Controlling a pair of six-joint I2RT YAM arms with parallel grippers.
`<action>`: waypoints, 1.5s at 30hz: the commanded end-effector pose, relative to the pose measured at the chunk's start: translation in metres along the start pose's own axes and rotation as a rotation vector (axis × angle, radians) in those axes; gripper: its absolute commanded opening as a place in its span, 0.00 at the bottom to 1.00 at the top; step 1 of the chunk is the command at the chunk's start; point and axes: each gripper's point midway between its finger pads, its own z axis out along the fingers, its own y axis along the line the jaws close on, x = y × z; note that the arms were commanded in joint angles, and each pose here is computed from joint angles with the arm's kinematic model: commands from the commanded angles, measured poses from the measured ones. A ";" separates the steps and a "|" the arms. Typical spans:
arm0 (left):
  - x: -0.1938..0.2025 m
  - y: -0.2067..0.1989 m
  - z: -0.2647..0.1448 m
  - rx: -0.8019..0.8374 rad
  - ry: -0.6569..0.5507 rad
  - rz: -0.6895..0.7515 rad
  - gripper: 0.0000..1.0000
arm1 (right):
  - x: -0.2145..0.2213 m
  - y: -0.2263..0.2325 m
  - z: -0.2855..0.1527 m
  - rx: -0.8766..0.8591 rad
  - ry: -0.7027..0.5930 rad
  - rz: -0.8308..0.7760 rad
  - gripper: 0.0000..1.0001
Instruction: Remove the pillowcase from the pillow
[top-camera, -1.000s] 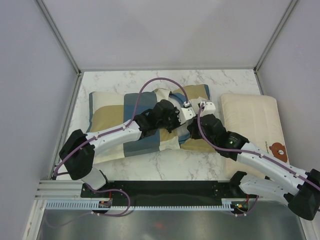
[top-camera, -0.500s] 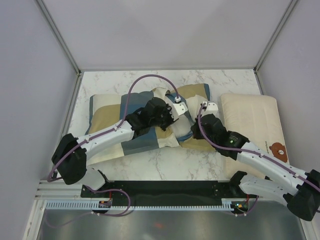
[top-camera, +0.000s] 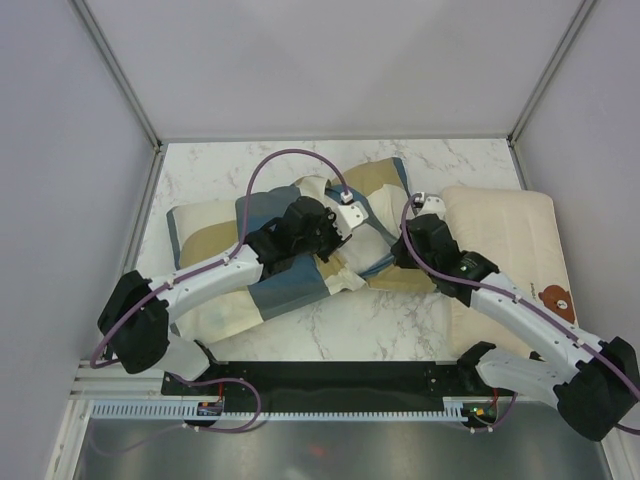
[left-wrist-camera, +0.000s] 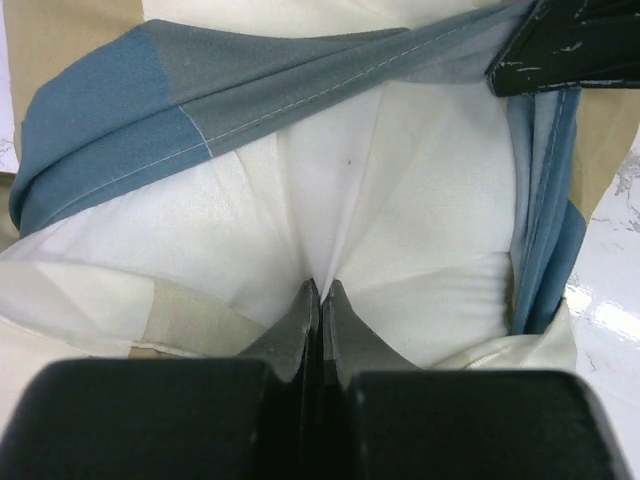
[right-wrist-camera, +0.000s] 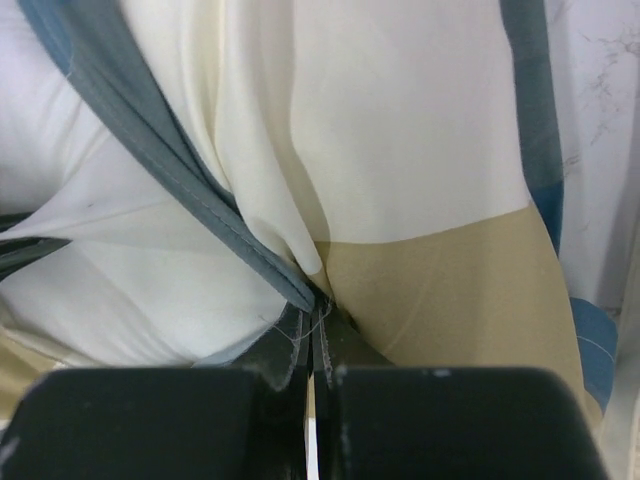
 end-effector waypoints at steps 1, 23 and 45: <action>0.058 0.048 -0.029 -0.208 0.201 -0.047 0.02 | 0.008 -0.095 -0.009 0.370 0.058 -0.100 0.00; 0.087 0.036 -0.010 -0.161 0.258 -0.062 0.02 | -0.014 -0.177 0.021 0.434 0.155 0.091 0.00; -0.102 -0.028 -0.050 -0.006 -0.174 0.111 1.00 | 0.015 0.011 0.024 -0.191 0.138 -0.007 0.00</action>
